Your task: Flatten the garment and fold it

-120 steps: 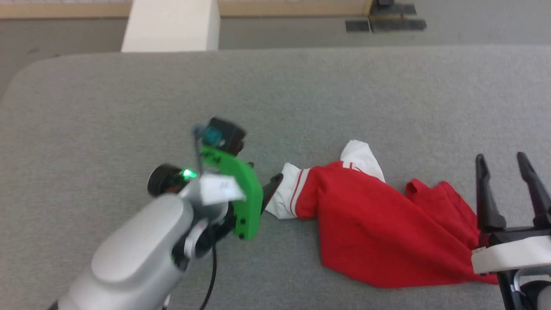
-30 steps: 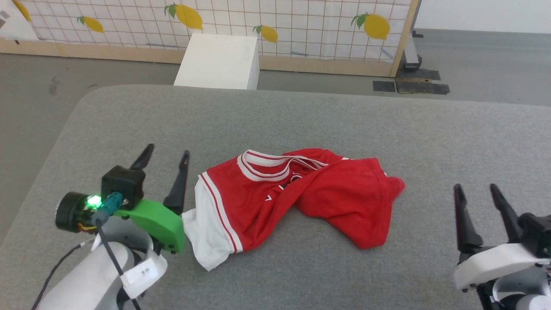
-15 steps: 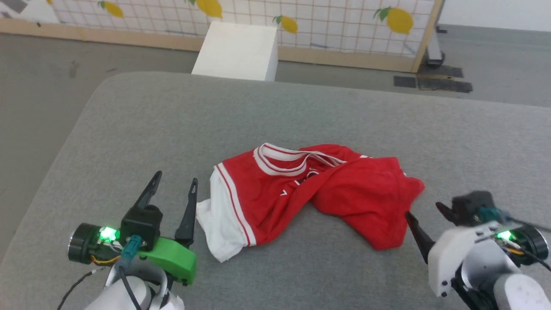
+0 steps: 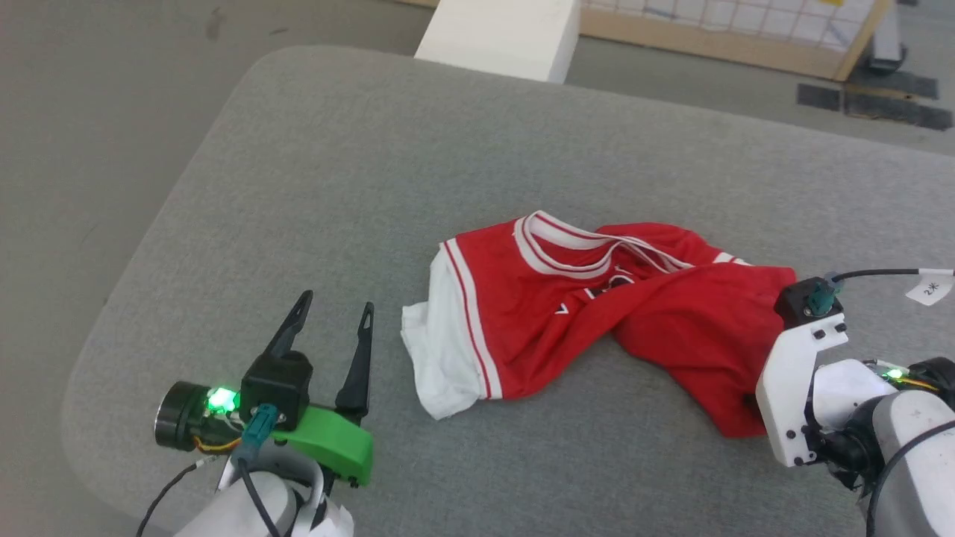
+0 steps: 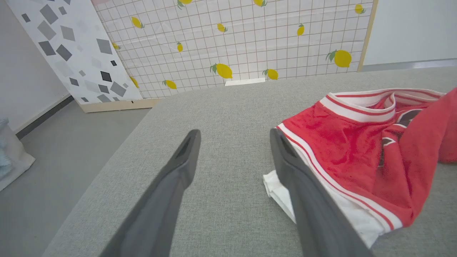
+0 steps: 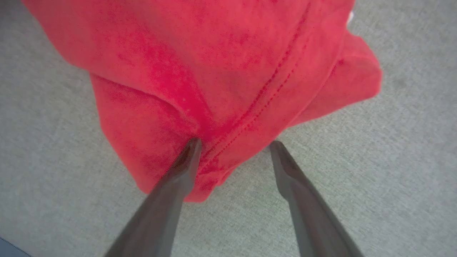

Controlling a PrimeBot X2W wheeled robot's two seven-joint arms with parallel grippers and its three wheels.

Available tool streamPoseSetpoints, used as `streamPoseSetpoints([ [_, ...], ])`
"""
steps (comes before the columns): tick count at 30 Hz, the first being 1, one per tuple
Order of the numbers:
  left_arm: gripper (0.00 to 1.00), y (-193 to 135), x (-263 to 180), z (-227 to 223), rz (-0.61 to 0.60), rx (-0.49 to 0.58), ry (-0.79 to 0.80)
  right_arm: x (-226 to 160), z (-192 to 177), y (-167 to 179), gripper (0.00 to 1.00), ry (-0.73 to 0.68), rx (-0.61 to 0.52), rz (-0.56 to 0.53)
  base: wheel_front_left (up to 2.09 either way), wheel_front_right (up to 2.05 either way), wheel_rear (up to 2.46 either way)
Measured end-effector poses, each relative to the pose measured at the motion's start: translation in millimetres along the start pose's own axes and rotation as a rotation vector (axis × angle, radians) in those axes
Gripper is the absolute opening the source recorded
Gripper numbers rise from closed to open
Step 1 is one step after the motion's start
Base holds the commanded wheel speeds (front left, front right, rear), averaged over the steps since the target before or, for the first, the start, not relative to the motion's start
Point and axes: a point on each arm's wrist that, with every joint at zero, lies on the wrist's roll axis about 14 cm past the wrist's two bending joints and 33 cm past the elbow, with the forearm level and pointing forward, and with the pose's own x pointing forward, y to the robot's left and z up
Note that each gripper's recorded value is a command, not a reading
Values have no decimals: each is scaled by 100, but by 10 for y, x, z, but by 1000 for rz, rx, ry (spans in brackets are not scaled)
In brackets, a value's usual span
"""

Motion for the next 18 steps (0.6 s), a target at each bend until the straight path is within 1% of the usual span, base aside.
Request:
streamPoseSetpoints([
  [3,100,62,13,-41,27,0,12,105,6,36,100,35,-31,12,0,0,0],
  [4,100,88,9,-67,35,3,21,138,12,50,15,41,-47,14,0,0,0],
  [5,100,105,3,-88,40,4,28,160,18,66,0,45,-61,17,0,0,0],
  [7,100,133,-12,-128,48,6,41,198,49,114,0,46,-101,26,0,0,0],
  [9,100,158,-25,-157,57,8,51,205,90,194,0,31,-113,51,0,0,0],
  [12,100,176,-43,-173,63,9,55,137,156,290,0,-8,-148,78,0,0,0],
  [15,100,165,-54,-140,56,-1,44,8,151,591,0,-39,-223,154,0,0,0],
  [17,100,148,-64,-105,50,-5,32,-123,72,846,0,-43,-266,226,0,0,0],
  [18,100,140,-64,-85,47,-8,25,-183,33,921,0,-39,-276,250,0,0,0],
])
